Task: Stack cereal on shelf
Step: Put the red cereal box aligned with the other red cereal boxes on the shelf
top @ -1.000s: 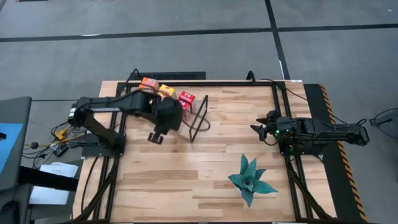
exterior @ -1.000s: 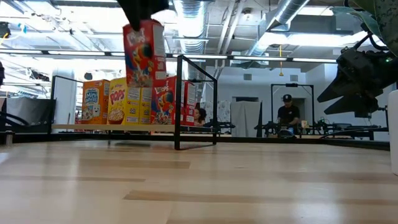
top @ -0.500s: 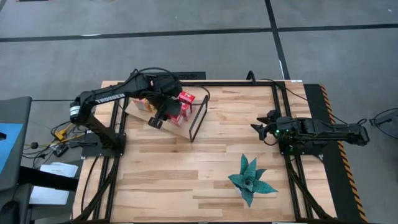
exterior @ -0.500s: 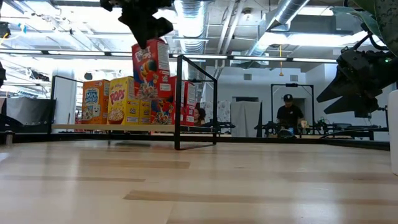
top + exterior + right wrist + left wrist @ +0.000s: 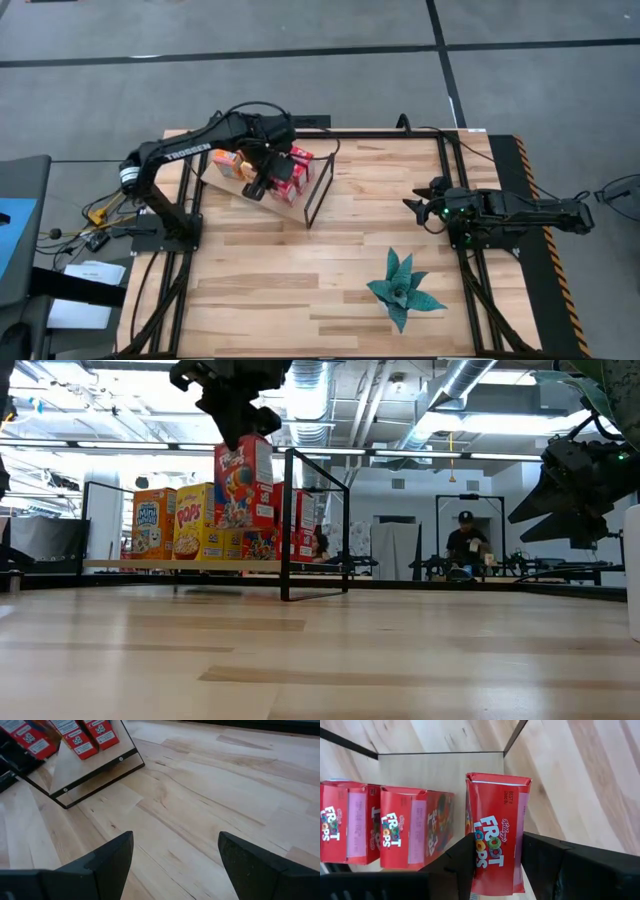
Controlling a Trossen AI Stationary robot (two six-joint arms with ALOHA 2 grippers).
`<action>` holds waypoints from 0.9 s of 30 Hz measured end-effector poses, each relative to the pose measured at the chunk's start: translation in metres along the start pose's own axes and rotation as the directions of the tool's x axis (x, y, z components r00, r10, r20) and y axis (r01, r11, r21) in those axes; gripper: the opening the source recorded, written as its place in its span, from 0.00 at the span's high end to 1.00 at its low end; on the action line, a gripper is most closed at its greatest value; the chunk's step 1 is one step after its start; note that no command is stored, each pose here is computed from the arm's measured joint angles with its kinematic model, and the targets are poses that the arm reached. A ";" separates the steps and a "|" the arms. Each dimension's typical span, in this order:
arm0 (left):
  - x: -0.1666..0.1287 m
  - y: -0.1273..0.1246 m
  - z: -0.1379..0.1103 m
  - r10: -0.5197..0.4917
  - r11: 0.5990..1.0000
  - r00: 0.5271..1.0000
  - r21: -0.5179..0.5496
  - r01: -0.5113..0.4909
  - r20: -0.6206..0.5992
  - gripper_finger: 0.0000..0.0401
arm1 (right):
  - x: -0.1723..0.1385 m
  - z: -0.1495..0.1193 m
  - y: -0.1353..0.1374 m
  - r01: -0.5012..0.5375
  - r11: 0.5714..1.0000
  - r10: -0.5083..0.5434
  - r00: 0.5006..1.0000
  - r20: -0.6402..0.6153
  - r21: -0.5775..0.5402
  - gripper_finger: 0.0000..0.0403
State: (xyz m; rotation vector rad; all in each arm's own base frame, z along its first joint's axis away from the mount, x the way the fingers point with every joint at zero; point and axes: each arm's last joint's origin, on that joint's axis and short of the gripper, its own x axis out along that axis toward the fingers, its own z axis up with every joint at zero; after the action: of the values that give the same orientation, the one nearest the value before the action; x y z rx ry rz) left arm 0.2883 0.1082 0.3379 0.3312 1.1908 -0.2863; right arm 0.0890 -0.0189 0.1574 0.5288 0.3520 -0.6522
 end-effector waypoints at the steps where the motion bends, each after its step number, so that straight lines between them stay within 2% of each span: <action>1: 0.000 0.001 -0.001 -0.004 1.000 1.000 -0.008 0.004 0.005 0.68 | 0.000 0.000 0.000 0.000 1.000 0.000 1.000 0.000 0.000 0.21; 6: 0.002 0.001 -0.002 0.001 1.000 1.000 -0.012 -0.001 0.000 0.68 | 0.000 0.000 0.000 0.000 1.000 0.000 1.000 0.000 0.000 0.21; 10: 0.025 -0.002 -0.012 -0.022 0.999 0.997 -0.034 0.020 -0.070 0.68 | 0.000 0.000 0.000 -0.001 1.000 0.001 1.000 0.001 0.000 0.21; 13: 0.031 -0.005 -0.012 0.029 0.999 0.993 -0.014 -0.031 -0.112 0.68 | 0.000 0.000 0.000 -0.001 1.000 0.001 1.000 0.001 0.000 0.21; 27: 0.033 -0.003 -0.003 0.080 0.996 0.996 0.029 -0.079 -0.037 0.68 | 0.000 0.000 0.000 -0.001 1.000 0.001 1.000 0.002 0.017 0.21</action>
State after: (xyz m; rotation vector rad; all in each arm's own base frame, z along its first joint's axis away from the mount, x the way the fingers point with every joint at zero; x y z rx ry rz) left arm 0.2962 0.1057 0.3059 0.4085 1.2095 -0.2282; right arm 0.0891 -0.0189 0.1576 0.5450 0.3445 -0.6548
